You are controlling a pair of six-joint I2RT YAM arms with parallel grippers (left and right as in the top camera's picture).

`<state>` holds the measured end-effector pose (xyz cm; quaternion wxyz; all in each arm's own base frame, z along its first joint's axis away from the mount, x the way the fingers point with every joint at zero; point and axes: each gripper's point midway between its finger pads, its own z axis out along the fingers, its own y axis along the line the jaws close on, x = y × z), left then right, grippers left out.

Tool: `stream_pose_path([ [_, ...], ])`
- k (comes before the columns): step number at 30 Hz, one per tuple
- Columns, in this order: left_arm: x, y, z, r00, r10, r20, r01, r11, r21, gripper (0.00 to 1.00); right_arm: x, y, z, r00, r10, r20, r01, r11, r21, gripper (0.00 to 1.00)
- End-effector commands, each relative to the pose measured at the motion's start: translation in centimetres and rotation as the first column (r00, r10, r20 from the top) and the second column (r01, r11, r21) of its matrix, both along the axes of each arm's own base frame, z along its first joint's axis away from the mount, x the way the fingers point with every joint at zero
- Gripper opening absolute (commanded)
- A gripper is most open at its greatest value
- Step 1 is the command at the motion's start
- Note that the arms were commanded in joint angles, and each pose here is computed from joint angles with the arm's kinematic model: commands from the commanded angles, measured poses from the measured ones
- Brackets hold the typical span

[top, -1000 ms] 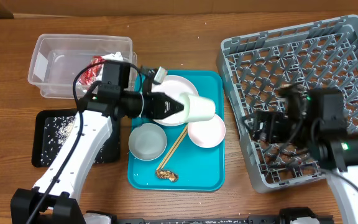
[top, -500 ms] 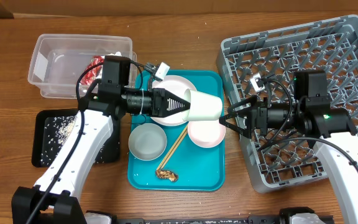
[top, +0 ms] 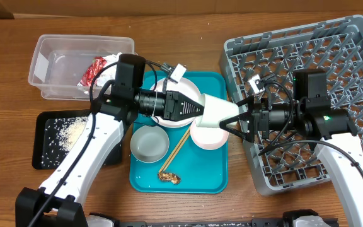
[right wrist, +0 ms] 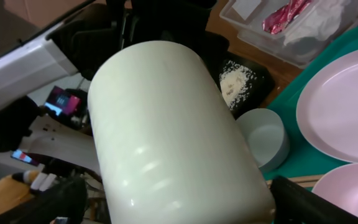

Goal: Sort waste into correct bins and load items into the dishwasher
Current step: 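Hand the cup from the left gripper to the right gripper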

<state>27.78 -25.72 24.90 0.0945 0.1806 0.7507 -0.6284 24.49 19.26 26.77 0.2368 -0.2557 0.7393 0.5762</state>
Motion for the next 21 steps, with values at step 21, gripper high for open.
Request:
stream_pose_path([
  [21, 0.12, -0.37, 0.34, 1.000, -0.007, -0.011, 0.007, 1.000, -0.004, 0.04, -0.05, 0.31, 1.56, 0.997, 0.034, 0.062, -0.037, 0.998, 0.044, 0.56],
])
